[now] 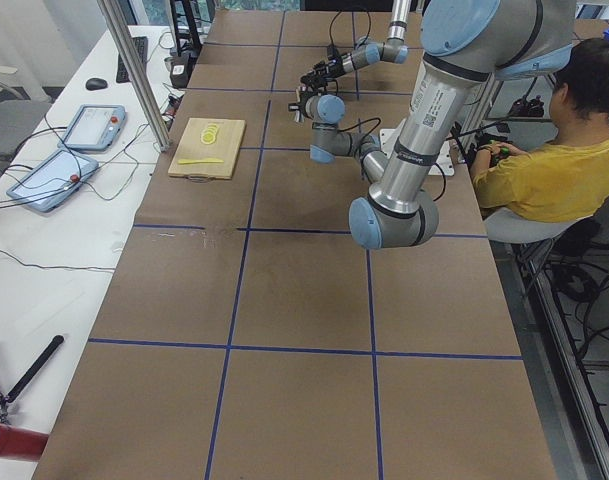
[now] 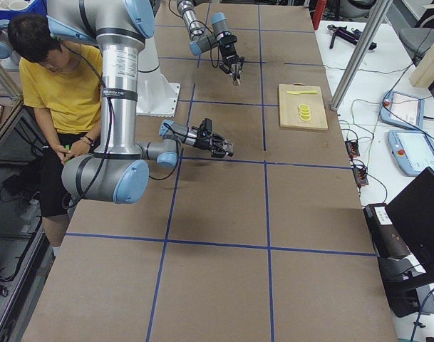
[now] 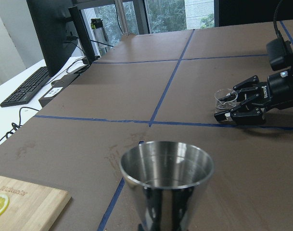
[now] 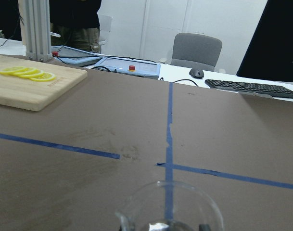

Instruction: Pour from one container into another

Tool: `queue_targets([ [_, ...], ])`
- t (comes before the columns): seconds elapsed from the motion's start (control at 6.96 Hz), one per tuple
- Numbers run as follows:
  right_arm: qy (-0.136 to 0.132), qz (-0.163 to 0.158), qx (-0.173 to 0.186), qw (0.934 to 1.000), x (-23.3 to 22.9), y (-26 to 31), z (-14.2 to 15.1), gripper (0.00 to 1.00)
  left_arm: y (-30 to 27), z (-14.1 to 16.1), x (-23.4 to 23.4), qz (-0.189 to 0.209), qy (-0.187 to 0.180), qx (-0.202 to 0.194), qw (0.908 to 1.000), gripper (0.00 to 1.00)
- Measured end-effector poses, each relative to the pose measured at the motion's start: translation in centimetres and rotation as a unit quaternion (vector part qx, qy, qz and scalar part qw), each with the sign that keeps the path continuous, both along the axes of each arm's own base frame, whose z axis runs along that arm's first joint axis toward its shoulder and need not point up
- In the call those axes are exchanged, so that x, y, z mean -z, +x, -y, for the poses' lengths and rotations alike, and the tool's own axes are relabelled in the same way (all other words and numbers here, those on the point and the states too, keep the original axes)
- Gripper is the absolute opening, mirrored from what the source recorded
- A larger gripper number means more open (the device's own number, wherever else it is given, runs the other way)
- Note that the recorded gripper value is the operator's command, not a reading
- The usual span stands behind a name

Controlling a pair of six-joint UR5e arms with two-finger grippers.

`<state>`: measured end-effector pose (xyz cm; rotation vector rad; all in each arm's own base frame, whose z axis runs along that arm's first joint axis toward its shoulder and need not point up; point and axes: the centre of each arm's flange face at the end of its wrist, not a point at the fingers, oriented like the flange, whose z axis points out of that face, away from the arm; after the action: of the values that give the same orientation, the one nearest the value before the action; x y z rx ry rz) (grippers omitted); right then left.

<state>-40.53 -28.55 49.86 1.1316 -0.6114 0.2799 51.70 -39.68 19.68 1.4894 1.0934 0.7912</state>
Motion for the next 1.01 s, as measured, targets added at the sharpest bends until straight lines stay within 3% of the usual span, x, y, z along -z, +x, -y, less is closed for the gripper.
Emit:
queue_targets([
  [0.29, 0.032, 0.024, 0.033, 0.9987, 3.3, 1.3, 0.8, 0.0, -0.3, -0.2, -0.6, -0.005, 0.002, -0.001, 1.0, 0.0],
  [0.43, 0.044, 0.022, 0.04, 0.998, 4.0, 1.8, 1.4, 0.0, -0.3, -0.2, -0.6, -0.006, 0.002, -0.001, 1.0, 0.0],
  [1.01, 0.104, -0.029, 0.078, 0.9911, 11.0, 0.5, 5.0, 0.0, 0.0, -0.2, -0.8, -0.003, 0.0, -0.002, 1.0, 0.0],
])
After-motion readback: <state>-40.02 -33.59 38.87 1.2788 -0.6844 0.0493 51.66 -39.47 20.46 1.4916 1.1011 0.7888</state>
